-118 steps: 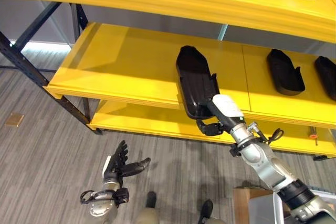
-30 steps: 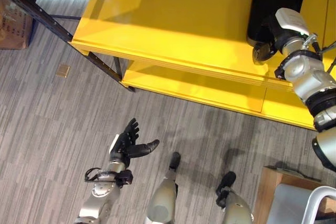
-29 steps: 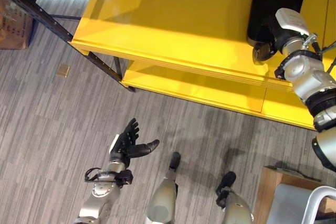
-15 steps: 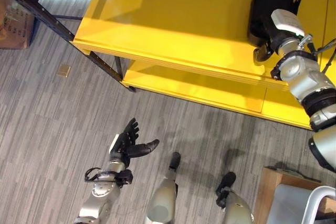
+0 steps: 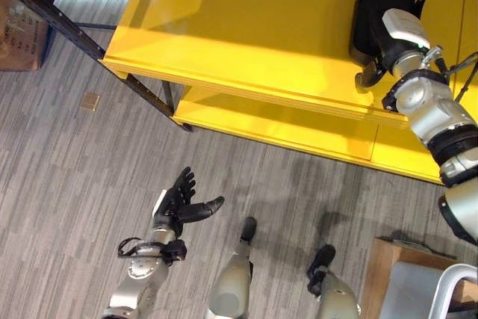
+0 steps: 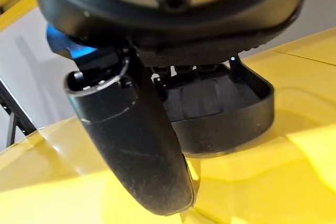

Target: Move parts from the plastic box to the shelf.

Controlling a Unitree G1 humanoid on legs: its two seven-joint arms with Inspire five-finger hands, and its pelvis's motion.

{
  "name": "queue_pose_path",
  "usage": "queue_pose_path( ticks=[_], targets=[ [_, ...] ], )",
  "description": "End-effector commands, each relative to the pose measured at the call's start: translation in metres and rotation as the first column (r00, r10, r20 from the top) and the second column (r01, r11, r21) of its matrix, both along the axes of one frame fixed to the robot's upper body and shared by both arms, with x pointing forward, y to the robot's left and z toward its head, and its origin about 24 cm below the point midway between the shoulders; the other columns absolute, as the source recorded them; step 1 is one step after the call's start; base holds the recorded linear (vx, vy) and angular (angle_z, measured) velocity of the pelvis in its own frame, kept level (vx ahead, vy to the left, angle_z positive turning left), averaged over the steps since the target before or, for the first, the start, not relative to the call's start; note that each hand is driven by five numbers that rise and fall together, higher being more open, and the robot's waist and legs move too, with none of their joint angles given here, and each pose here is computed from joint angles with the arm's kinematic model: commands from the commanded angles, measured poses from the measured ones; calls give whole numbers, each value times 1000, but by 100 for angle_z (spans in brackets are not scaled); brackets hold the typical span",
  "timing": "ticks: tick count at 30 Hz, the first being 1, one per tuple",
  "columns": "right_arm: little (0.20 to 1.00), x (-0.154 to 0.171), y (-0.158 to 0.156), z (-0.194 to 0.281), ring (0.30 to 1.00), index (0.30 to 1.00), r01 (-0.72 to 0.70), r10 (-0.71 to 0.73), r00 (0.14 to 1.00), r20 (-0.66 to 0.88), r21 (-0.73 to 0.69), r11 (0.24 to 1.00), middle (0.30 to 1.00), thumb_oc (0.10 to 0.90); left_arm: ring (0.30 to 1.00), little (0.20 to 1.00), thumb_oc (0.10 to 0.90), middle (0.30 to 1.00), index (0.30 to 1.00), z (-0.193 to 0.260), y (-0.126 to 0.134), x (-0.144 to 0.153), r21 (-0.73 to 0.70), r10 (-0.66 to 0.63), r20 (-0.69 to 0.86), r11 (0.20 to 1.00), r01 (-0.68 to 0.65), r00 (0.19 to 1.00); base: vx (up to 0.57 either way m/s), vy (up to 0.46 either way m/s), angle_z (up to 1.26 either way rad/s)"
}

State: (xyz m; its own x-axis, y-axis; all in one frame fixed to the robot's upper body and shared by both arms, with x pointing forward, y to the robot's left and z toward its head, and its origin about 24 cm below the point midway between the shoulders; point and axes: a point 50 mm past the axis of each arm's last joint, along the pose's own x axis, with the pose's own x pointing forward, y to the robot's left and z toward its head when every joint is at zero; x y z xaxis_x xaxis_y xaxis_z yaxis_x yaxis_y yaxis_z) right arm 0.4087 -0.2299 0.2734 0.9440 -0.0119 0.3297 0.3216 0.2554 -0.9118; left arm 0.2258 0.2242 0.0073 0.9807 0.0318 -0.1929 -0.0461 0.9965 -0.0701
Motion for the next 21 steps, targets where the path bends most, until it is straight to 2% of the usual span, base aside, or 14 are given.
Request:
queue_pose_path(
  ticks=[1, 16, 21],
  targets=[
    [1000, -15, 24, 84, 1000, 1000, -91, 89, 952, 292, -5, 996, 1000, 900, 1000, 1000, 900, 1000, 1000, 39, 0, 7, 52, -60, 192, 997, 51, 979, 0, 0, 0],
    [1000, -41, 29, 114, 1000, 1000, -175, 160, 868, 470, -13, 985, 1000, 900, 1000, 1000, 900, 1000, 1000, 33, 6, 4, 66, -42, 158, 997, 32, 986, -4, 4, -2],
    [1000, -58, 31, 85, 1000, 1000, -303, 214, 814, 541, 80, 950, 1000, 900, 1000, 1000, 900, 1000, 1000, 29, 5, 3, 50, -7, 144, 999, 0, 990, 14, 39, -5]
  ],
)
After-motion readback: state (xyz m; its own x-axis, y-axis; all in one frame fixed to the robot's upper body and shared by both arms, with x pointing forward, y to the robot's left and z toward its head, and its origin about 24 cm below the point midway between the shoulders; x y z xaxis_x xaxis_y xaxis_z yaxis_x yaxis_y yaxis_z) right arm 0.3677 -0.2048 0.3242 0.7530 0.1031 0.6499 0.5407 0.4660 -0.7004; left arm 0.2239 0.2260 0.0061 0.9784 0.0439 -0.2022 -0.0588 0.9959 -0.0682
